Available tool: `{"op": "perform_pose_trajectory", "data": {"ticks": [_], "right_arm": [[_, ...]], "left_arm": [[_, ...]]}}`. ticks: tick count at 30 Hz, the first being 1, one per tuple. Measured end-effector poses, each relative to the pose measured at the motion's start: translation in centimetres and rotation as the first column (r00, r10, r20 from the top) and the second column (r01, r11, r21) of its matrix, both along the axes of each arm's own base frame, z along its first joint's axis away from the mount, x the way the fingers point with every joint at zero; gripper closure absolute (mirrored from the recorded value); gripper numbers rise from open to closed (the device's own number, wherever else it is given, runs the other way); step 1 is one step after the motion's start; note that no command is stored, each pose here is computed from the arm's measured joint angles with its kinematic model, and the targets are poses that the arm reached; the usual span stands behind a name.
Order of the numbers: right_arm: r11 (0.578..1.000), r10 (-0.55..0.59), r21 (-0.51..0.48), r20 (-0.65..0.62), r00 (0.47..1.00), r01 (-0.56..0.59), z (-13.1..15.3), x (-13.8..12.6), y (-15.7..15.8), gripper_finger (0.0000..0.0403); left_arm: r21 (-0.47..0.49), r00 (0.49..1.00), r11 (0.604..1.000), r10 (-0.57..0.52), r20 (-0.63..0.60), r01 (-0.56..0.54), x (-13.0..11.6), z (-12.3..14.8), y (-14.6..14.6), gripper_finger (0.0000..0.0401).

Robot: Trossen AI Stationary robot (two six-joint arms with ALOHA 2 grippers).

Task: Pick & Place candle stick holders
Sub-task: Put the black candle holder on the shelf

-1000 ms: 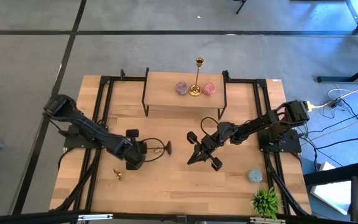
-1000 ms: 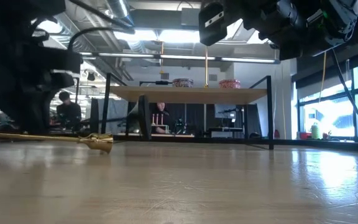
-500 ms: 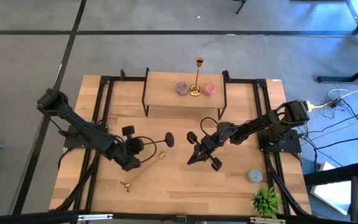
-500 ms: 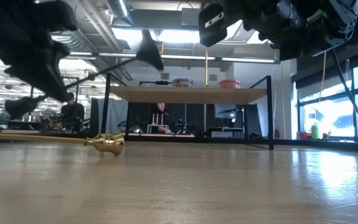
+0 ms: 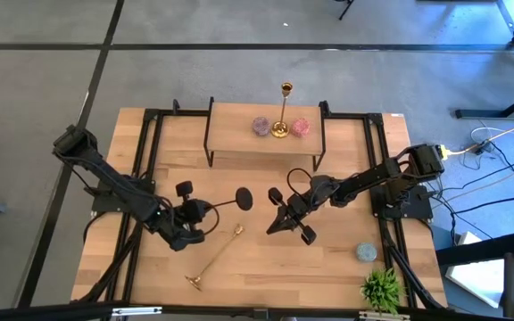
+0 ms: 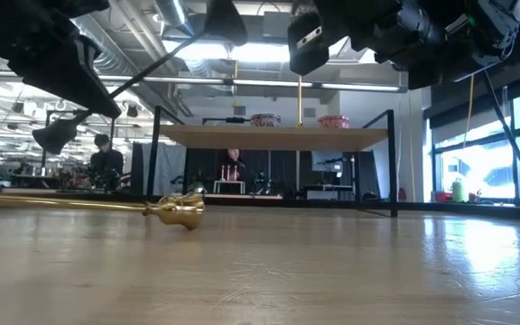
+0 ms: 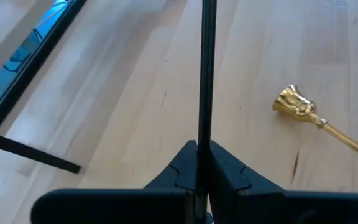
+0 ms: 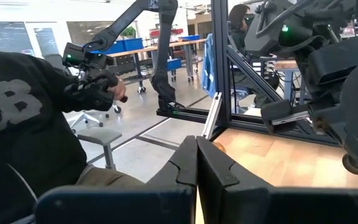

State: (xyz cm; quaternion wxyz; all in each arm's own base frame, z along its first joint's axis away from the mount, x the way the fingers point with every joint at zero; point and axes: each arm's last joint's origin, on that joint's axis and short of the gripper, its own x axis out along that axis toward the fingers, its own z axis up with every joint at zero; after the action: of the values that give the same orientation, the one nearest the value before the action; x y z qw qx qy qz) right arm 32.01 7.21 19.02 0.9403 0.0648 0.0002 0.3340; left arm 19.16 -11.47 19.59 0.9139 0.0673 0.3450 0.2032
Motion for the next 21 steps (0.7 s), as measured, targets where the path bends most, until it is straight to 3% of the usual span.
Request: {"op": "perform_pose_trajectory", "data": {"ticks": [21], "right_arm": [[1.000,-0.001,0.000,0.000,1.000,0.001,0.00,0.00,0.00,0.0402]], "left_arm": [[0.025,0.996,1.000,-0.021,0.083,0.019,0.70,0.56,-0.39,0.0391]]}}
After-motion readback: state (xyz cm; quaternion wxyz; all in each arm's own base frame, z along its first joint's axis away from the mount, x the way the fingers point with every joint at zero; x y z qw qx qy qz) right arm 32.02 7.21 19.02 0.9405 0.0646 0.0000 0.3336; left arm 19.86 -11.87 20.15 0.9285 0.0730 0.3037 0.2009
